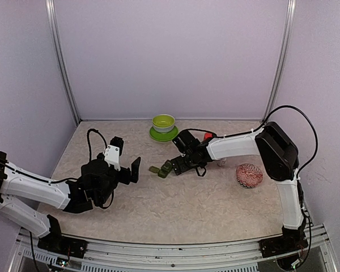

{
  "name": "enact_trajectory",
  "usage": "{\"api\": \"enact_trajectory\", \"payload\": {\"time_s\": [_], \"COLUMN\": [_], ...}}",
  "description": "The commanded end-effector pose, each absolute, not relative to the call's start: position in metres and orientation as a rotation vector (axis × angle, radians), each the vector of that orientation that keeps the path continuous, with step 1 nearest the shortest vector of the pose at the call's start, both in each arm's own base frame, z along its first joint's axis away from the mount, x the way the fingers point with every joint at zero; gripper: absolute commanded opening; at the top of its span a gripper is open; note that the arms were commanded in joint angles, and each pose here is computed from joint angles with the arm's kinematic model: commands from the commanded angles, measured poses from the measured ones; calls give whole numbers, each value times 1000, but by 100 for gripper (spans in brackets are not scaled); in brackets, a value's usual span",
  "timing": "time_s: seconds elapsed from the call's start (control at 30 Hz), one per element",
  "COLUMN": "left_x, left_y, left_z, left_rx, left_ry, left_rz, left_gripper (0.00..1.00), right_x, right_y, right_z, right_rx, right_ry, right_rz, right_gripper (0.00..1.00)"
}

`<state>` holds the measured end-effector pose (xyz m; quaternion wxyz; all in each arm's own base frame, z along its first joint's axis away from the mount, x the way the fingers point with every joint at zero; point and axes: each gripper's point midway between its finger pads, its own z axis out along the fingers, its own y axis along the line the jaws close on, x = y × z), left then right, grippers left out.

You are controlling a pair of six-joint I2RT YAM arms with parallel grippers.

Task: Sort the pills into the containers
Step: Rotate the pill container at the center of the board.

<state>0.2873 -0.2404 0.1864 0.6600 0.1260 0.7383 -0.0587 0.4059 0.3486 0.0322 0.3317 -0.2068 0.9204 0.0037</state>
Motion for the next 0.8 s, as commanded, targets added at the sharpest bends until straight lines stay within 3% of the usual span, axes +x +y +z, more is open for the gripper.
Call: {"api": "enact_trajectory", "payload": {"time_s": [0.0, 0.77], "left_x": [289, 290], "left_y": [-235, -239], "left_z": [193, 190], "left_rx": [254, 265], "left_ry": [1662, 1667], "left_rz": [-123, -132], "left_gripper": [99, 99], "right_x": [414, 439], "right_y": [350, 417], "right_z": [18, 24], "right_rx": [-576, -805], "right_ry": [2429, 2332], "right_rz": [-8, 183], "right_gripper": [100, 100]}}
